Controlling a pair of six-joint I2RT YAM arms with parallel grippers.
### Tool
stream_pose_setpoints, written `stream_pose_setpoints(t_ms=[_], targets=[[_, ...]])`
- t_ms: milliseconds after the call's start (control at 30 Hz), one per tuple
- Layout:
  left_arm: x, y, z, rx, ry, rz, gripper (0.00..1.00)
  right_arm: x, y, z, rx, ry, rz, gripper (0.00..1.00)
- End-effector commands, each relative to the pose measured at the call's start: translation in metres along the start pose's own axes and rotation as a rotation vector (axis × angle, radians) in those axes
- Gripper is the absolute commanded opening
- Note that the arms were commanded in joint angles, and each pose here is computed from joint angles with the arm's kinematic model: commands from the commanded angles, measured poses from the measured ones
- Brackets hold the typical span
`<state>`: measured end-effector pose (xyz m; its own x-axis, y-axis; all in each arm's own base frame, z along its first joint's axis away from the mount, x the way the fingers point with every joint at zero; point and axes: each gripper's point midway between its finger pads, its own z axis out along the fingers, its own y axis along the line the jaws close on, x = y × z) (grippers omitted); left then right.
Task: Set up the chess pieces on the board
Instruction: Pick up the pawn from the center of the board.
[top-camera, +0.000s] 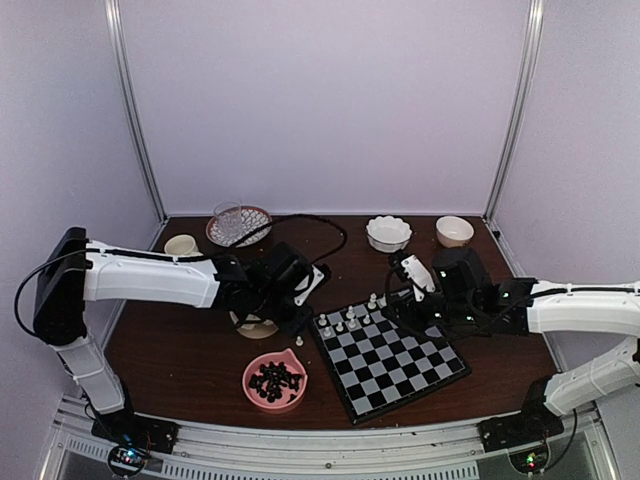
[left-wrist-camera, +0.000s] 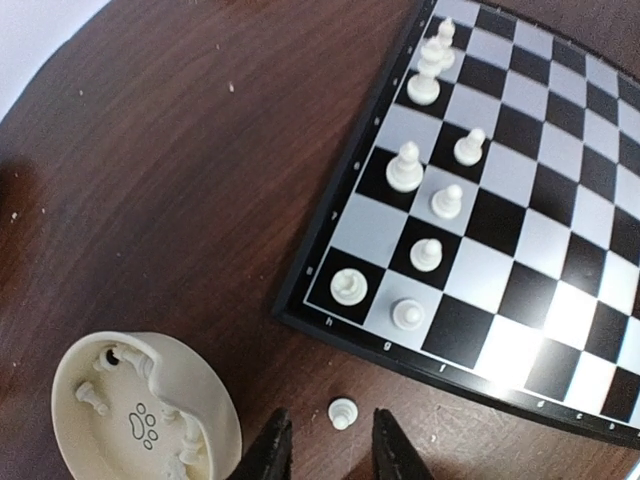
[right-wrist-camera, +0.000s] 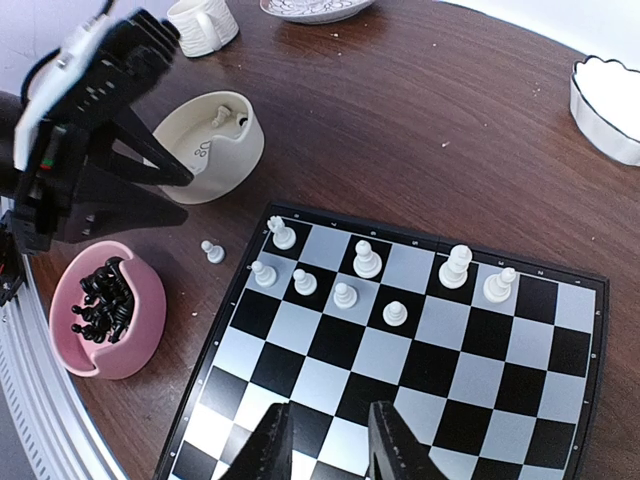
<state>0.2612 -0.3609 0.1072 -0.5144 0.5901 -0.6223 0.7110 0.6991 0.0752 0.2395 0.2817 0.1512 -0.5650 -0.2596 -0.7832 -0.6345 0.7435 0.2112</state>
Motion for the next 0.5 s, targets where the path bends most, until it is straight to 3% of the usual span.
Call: stream_pose_setpoints(t_ms=[0, 467], targets=[[0.029, 0.011, 0.02, -0.024, 0.159, -0.025, 0.28, -0.01, -0.005, -0.007, 0.022, -0.053, 0.012, 0.29], [0.044, 0.004, 0.042, 0.026, 0.247, -0.031, 0.28, -0.01, -0.007, -0.01, 0.027, -0.066, 0.015, 0.29]])
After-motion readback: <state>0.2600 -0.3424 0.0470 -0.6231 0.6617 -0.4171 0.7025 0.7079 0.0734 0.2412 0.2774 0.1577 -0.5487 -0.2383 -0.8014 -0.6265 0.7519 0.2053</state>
